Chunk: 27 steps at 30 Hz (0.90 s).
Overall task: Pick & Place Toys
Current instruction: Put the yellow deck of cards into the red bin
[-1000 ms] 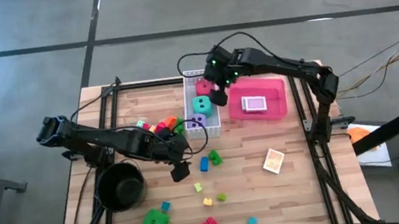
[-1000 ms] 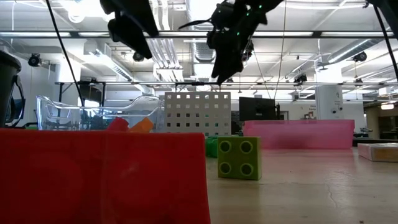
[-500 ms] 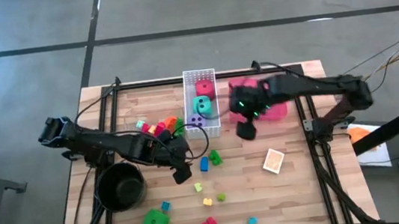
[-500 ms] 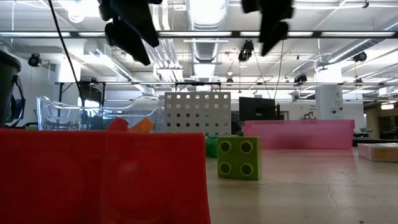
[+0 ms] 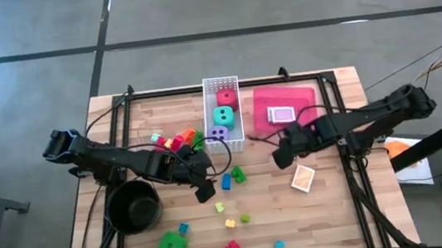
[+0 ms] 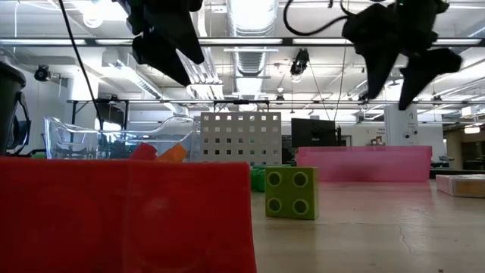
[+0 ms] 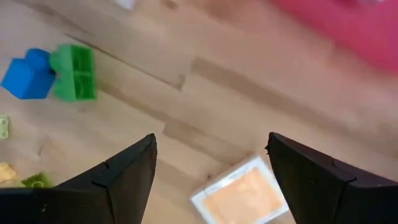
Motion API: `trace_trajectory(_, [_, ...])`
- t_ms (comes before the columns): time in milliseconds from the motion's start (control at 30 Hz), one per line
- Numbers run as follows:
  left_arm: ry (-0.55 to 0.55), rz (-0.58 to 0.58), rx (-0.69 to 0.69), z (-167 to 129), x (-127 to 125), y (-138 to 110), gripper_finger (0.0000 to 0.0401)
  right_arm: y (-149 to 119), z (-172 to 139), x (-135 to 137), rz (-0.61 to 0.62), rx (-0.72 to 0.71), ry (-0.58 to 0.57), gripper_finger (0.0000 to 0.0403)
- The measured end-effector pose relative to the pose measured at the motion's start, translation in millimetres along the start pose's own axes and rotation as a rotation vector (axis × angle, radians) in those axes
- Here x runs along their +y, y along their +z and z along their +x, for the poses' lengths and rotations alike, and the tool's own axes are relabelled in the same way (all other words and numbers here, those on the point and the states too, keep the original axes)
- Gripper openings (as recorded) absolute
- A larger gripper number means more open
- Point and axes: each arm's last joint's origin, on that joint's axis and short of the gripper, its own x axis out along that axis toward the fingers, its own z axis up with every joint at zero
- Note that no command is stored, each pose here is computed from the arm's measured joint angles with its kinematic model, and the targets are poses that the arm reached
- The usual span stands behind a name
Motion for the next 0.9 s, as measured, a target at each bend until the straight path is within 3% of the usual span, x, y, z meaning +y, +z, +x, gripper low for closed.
trace_trajectory(300, [-0.004, 0.027, 0.016, -0.4, 0.5, -1.1, 0.0365, -14.9, 22.0, -10.4, 0.275, 0.041, -0.05, 0.0299])
trace_trajectory(600, [-0.012, 0.065, 0.018, -0.4, 0.6, -0.8, 0.0365, -20.1, 37.8, -24.0, 0.408, 0.018, -0.119, 0.0299])
trace_trajectory(900, [-0.01, 0.073, 0.023, -0.4, 0.8, -1.2, 0.0365, -30.1, 52.2, -30.5, 0.518, 0.183, -0.203, 0.0299])
